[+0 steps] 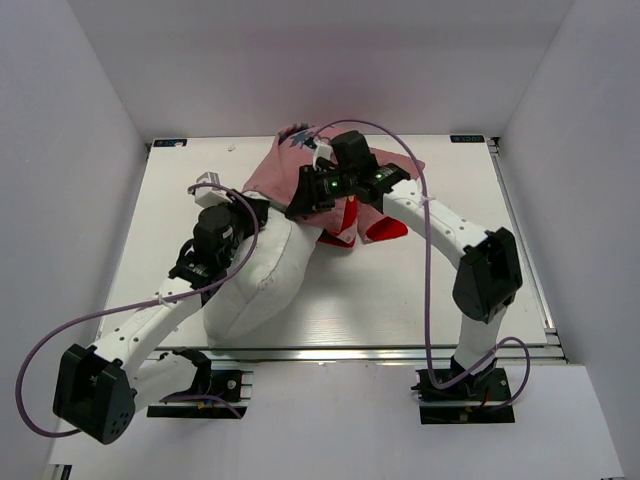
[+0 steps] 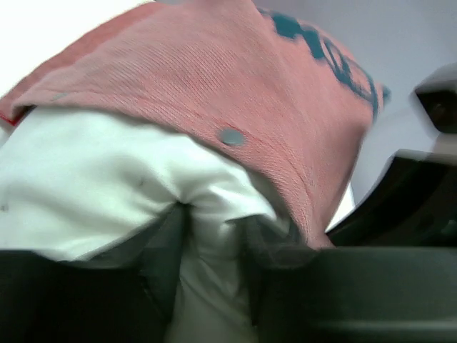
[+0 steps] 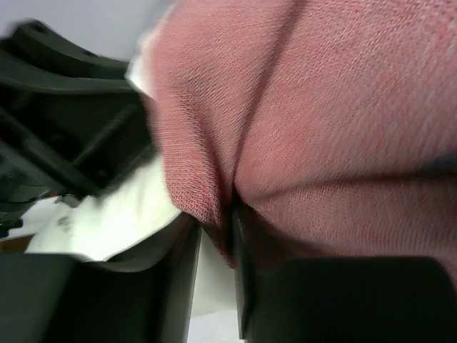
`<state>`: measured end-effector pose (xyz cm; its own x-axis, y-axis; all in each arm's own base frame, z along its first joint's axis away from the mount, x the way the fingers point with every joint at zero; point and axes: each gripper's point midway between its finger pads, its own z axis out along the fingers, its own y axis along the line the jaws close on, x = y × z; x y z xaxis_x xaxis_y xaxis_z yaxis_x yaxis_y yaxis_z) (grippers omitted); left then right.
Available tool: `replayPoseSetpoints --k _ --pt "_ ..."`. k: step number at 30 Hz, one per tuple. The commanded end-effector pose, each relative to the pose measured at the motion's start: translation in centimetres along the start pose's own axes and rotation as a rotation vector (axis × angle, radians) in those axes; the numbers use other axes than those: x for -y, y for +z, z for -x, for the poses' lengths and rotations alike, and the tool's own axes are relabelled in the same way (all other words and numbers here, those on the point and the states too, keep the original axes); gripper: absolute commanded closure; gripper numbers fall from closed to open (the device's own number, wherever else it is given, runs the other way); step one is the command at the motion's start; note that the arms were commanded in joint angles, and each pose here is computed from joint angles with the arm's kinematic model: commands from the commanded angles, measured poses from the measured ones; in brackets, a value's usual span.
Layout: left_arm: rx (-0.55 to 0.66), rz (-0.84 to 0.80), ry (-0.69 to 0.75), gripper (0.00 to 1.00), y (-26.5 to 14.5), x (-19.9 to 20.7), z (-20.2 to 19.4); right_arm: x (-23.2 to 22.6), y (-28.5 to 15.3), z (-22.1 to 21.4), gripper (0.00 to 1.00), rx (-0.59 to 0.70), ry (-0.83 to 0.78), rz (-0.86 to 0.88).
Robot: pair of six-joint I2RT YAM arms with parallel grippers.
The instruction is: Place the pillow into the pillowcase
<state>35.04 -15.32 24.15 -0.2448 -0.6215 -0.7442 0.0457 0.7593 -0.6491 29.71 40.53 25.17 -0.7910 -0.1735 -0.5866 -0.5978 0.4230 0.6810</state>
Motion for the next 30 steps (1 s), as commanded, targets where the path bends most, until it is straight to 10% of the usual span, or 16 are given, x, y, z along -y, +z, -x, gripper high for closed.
replayPoseSetpoints --k 1,6,16,30 --pt "0.067 0.086 -0.044 0.49 0.4 -2.2 1.9 -0.6 1.1 -1.2 0.61 -0.056 -0.049 0.05" --pt "0.039 0.069 0.094 0.29 -1.2 0.0 5.0 -1.4 1.3 0.8 0.31 -0.028 -0.184 0.093" --pt "-0.054 -0.188 0.372 0.09 -8.5 7.6 9.8 -7.0 -10.4 12.3 0.21 0.331 -0.564 0.051" --pt "-0.564 -0.339 0.714 0.05 -12.5 11.6 -6.4 1.5 -18.7 11.7 0.21 0.371 -0.588 -0.21"
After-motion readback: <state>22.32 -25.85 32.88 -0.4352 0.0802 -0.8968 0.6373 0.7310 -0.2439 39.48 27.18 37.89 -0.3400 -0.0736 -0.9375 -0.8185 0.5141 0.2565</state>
